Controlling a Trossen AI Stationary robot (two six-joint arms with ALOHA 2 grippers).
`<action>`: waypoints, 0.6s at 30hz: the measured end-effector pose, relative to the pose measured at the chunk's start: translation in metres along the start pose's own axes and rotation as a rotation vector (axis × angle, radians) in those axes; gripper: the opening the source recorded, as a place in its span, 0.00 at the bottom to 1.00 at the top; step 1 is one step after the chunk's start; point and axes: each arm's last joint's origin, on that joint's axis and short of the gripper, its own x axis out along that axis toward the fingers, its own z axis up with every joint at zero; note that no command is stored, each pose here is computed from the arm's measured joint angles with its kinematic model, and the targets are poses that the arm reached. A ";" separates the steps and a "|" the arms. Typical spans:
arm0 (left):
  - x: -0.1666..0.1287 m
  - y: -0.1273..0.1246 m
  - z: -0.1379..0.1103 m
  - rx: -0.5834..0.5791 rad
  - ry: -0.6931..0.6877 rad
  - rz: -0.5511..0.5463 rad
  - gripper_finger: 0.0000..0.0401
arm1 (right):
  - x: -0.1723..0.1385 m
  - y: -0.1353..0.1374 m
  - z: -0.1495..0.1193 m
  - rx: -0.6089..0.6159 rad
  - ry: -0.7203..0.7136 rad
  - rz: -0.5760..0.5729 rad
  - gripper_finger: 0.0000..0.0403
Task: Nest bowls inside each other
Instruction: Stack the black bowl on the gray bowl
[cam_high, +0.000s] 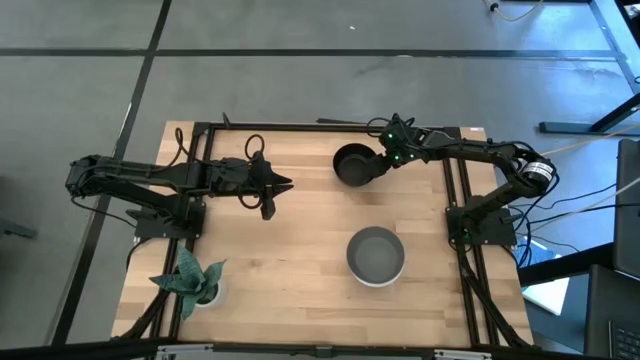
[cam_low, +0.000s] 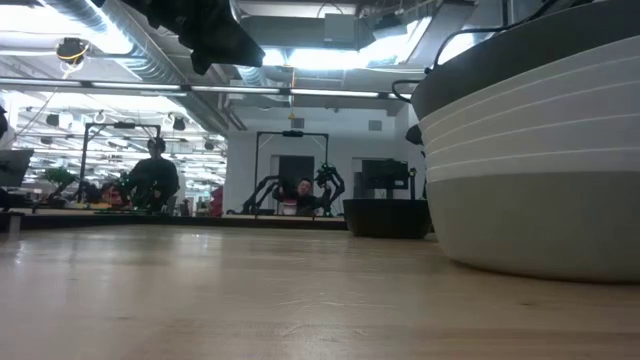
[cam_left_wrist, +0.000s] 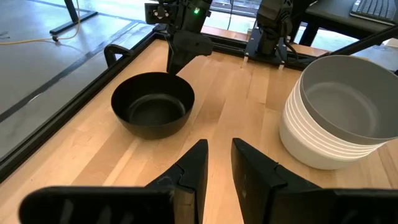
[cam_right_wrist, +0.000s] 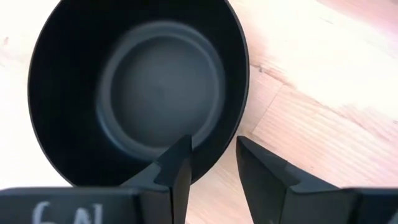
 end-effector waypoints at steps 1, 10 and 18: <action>0.000 0.000 0.000 0.000 0.000 0.000 0.17 | 0.000 0.000 0.000 0.012 0.000 0.000 0.32; 0.000 0.000 0.000 0.000 0.000 0.000 0.17 | 0.000 0.004 -0.002 -0.004 0.003 0.007 0.32; 0.000 0.000 0.000 0.000 0.000 0.000 0.17 | 0.014 0.008 -0.007 -0.016 0.044 -0.005 0.32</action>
